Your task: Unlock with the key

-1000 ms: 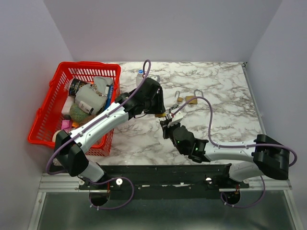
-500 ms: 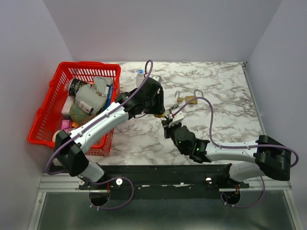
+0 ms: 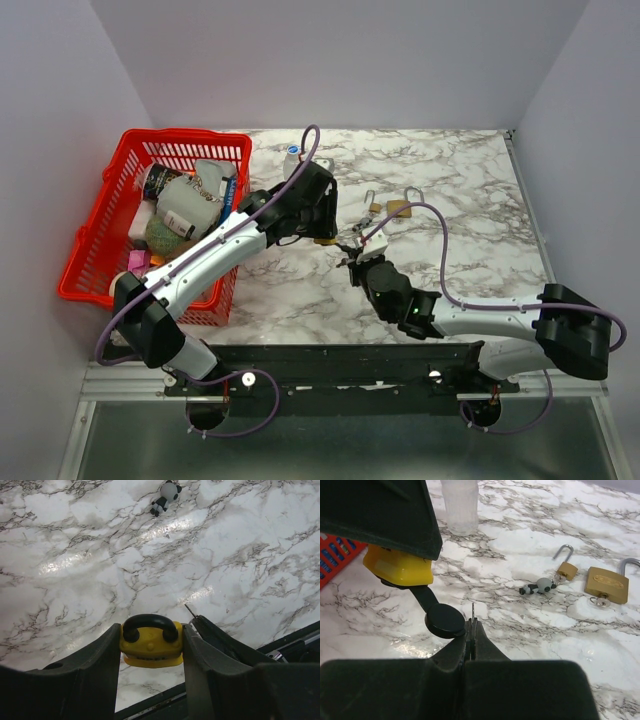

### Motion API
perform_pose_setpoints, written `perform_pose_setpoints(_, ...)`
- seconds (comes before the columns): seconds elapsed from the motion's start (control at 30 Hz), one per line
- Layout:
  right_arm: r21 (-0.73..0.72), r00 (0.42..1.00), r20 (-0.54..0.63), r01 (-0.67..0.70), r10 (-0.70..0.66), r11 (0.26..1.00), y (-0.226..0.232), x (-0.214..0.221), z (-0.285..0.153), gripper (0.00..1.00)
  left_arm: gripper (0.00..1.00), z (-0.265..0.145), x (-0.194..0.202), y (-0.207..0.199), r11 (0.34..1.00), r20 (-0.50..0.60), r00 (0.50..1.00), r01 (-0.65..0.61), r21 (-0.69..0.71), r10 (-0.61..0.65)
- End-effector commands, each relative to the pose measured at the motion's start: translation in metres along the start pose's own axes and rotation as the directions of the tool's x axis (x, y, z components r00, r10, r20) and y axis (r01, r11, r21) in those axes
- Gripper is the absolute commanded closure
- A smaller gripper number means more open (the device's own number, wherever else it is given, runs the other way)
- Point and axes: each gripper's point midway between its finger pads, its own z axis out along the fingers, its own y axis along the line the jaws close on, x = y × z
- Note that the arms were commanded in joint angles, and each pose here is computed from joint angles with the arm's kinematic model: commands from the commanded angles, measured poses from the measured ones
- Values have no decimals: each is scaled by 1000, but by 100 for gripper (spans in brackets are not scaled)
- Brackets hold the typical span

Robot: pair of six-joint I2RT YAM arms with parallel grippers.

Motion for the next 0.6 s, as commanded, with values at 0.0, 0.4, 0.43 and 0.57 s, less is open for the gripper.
perform_pose_setpoints(0.0,18,998,52,-43,42,999,-5,-15,-1,99,100,-5,-3,-4,1000,12,1000,-5,23,5)
perform_pose_setpoints(0.4,-16,996,61,-66,67,998,10,-27,7,99,100,4,8,-14,998,-10,1000,16,66,-16)
perform_pose_setpoints(0.43,-16,996,64,-67,68,998,11,-29,8,99,100,5,10,-14,998,-17,1000,19,65,-18)
perform_pose_setpoints(0.57,-20,995,65,-76,77,997,14,-31,10,99,100,5,14,-18,997,-19,1000,26,79,-24)
